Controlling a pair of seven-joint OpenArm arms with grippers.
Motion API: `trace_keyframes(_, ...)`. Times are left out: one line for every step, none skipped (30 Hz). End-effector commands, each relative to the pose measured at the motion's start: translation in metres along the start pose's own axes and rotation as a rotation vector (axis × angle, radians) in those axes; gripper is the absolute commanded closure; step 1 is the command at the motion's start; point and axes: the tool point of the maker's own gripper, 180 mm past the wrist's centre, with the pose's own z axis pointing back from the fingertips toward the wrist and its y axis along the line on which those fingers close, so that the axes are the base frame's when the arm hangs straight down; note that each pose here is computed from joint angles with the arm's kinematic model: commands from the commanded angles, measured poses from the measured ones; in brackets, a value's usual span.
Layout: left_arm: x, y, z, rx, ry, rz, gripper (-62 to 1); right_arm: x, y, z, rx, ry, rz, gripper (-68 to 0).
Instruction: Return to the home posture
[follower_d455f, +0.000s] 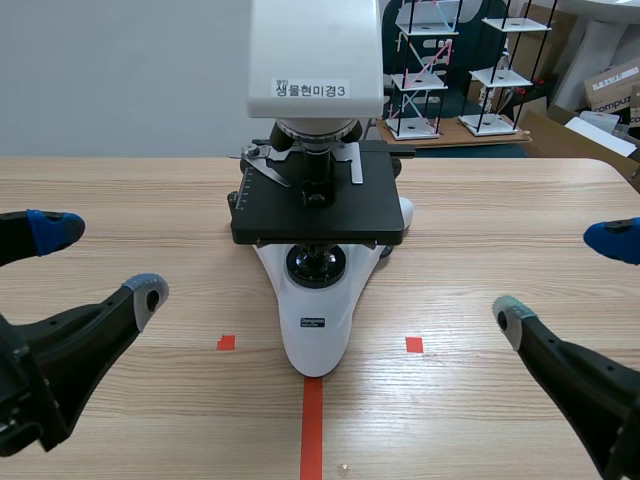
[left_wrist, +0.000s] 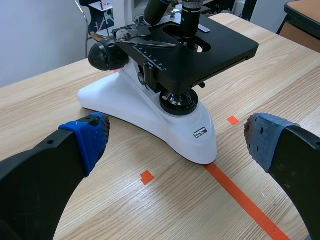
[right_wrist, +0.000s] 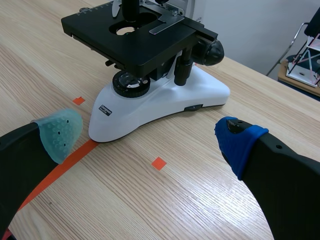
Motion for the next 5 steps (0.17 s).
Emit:
trace_keyframes(0.006,-0.0027,-0.0006,-0.007,-0.026,0.009,-56.6,0.0093,-0.0025,-0.0021,-0.003,-0.036,0.005,-58.2)
trace_keyframes(0.006,-0.0027,-0.0006,-0.007,-0.026,0.009,-56.6,0.0093,-0.0025,-0.0021,-0.003,-0.036,0.005,-58.2)
trace_keyframes(0.006,-0.0027,-0.0006,-0.007,-0.026,0.009,-56.6,0.0093,-0.0025,-0.0021,-0.003,-0.036,0.005,-58.2)
trace_keyframes(0.006,-0.0027,-0.0006,-0.007,-0.026,0.009,-56.6,0.0093,-0.0025,-0.0021,-0.003,-0.036,0.005,-58.2)
trace_keyframes(0.006,-0.0027,-0.0006,-0.007,-0.026,0.009,-56.6,0.0093,-0.0025,-0.0021,-0.003,-0.036,0.005,-58.2)
